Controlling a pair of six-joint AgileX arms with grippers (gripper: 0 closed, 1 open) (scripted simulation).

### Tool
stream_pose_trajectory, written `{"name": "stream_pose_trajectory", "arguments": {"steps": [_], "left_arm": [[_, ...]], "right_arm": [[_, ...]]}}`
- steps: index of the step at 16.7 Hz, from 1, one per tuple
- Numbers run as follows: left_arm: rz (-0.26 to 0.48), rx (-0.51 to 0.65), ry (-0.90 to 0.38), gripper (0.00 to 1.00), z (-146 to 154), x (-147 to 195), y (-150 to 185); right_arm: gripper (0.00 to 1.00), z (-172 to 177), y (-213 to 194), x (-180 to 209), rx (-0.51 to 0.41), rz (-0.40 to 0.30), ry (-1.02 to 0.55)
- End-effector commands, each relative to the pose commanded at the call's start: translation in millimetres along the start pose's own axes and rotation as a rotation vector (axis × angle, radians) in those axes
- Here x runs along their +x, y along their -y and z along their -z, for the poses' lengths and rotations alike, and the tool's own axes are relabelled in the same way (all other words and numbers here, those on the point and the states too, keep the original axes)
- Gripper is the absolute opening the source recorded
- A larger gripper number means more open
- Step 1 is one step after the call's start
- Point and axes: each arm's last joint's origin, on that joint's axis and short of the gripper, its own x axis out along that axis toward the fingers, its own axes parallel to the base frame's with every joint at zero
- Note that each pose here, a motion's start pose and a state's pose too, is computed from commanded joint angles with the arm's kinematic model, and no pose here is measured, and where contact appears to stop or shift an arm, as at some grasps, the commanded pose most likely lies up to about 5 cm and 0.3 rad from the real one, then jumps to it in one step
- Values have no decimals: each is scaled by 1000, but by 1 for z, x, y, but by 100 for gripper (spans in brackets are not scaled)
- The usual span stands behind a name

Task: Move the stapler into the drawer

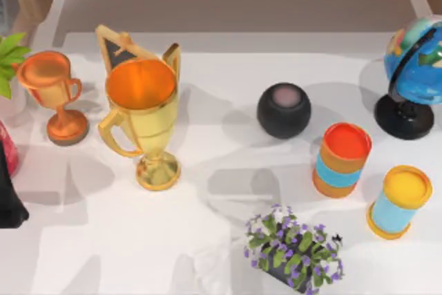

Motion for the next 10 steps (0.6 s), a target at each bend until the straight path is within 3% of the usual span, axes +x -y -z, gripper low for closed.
{"name": "stream_pose_trajectory", "arguments": {"steps": [4, 10], "left_arm": [[0, 0, 0, 100, 0, 0, 0], [0, 0, 0, 100, 0, 0, 0]], "right_arm": [[0, -2, 0, 32, 0, -3, 0], [0, -1, -3, 35, 8, -13, -2]]}}
